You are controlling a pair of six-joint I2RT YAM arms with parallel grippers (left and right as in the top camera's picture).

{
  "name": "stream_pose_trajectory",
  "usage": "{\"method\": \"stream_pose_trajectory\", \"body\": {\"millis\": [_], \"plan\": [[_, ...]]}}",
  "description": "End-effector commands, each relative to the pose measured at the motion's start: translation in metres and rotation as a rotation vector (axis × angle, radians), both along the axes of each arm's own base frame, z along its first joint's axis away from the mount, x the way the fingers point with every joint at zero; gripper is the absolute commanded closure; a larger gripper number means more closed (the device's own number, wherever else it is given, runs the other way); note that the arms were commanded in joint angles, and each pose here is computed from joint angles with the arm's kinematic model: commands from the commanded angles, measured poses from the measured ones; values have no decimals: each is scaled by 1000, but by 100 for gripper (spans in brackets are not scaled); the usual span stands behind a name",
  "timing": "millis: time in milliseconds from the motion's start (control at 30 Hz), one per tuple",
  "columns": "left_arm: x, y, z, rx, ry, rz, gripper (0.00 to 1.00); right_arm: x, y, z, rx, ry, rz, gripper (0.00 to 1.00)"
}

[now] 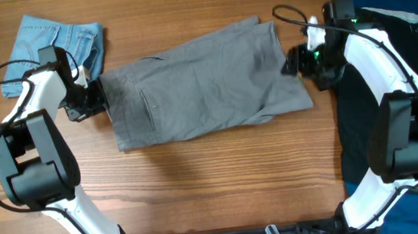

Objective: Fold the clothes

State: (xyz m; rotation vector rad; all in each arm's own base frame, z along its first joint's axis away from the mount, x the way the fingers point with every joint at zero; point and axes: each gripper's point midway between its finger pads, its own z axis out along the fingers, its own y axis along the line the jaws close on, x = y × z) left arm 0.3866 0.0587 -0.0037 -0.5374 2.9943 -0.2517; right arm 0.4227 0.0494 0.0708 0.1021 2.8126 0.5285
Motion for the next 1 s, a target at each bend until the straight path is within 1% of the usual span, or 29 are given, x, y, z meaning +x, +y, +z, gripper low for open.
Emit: {"method": "stream_pose_trajectory", "body": {"millis": [0, 33, 100, 167, 200, 300, 367, 433, 467, 533, 567, 600, 633, 667, 700, 733, 767, 833, 900, 933, 967], "plan": [[-11, 2, -18, 17, 64, 16, 96, 46, 13, 18, 8, -227, 71, 41], [-11, 2, -18, 17, 64, 16, 96, 59, 16, 18, 5, -278, 77, 41], [-12, 2, -18, 17, 64, 16, 96, 75, 21, 12, 4, -330, 79, 37], [-11, 2, -18, 17, 64, 16, 96, 93, 22, -2, 3, -361, 34, 35], [-11, 2, -18, 17, 64, 16, 96, 100, 22, -10, 12, -368, 12, 33], [-11, 2, -18, 17, 64, 16, 96, 113, 22, -34, 36, -372, -30, 30], [-11, 0, -18, 6, 61, 15, 94, 118, 25, -44, 45, -381, -30, 27], [-10, -3, -17, -12, 54, 14, 94, 120, 30, -47, 65, -387, -26, 27], [-8, -6, -16, -27, 47, 13, 94, 120, 33, -48, 75, -390, -17, 28], [-2, -12, -6, -67, 10, 7, 96, 122, 47, -44, 107, -413, 16, 40], [1, -14, 0, -81, -8, 6, 96, 124, 50, -42, 109, -425, 21, 50], [5, -15, 10, -97, -37, 5, 93, 125, 51, -41, 109, -435, 24, 73], [9, -15, 18, -101, -63, 2, 86, 126, 51, -40, 112, -439, 22, 78], [13, -15, 27, -99, -90, 1, 71, 126, 51, -39, 112, -441, 21, 89], [17, -14, 36, -92, -117, -1, 54, 126, 50, -39, 113, -441, 19, 91], [20, -13, 41, -88, -137, -2, 43, 126, 50, -38, 118, -440, 21, 91], [23, -13, 46, -84, -159, -4, 35, 126, 50, -36, 129, -442, 25, 91], [30, -12, 49, -80, -190, -6, 32, 126, 51, -33, 137, -446, 29, 91], [40, -16, 53, -109, -239, -15, 30, 126, 51, -31, 137, -449, 28, 89], [46, -22, 57, -144, -268, -25, 30, 126, 51, -30, 136, -448, 28, 83], [49, -28, 61, -182, -289, -36, 30, 125, 50, -31, 135, -441, 26, 79]]}}
